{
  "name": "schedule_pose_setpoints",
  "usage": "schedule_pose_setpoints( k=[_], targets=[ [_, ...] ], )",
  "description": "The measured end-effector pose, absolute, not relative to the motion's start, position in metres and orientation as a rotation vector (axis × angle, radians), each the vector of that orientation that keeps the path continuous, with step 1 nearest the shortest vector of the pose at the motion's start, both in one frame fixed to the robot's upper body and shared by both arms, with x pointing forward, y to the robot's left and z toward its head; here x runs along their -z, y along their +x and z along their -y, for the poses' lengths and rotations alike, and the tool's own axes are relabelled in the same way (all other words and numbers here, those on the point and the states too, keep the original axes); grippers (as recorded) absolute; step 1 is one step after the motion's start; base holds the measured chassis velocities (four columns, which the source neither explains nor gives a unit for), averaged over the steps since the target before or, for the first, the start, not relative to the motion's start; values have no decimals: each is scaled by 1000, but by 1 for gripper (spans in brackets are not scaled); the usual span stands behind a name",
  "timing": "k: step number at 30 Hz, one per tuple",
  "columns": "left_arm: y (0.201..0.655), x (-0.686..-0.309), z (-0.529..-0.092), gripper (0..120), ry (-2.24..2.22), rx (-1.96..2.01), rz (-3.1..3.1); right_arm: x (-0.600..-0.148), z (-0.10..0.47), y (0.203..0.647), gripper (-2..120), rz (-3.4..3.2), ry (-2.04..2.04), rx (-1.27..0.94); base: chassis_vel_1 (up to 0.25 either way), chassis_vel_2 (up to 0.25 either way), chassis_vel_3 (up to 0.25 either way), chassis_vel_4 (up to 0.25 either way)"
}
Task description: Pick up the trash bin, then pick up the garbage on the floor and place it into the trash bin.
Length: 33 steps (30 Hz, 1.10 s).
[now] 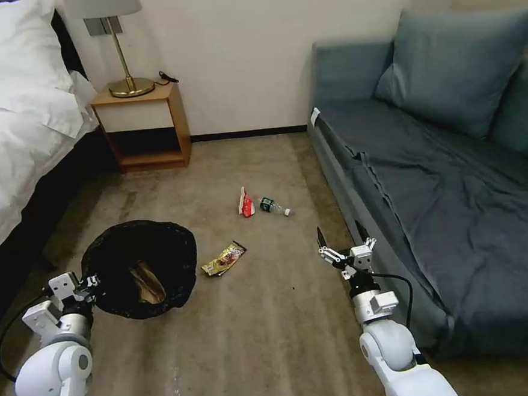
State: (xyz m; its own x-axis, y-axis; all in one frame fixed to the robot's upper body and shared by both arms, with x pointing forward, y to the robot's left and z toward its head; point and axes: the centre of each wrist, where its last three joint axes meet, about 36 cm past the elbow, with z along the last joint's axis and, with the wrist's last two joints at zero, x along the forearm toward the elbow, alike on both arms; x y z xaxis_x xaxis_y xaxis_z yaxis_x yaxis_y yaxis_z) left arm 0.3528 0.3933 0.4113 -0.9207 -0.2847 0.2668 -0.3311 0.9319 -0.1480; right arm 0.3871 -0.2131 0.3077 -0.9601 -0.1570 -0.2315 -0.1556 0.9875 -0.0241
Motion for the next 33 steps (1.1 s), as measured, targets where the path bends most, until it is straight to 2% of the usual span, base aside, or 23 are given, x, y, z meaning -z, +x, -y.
schedule_pose_setpoints(
  k=[33],
  targets=[
    [349, -411, -394, 3, 461, -284, 2858, -304, 211, 383, 100, -2906, -257, 15, -103, 104, 102, -105]
  ],
)
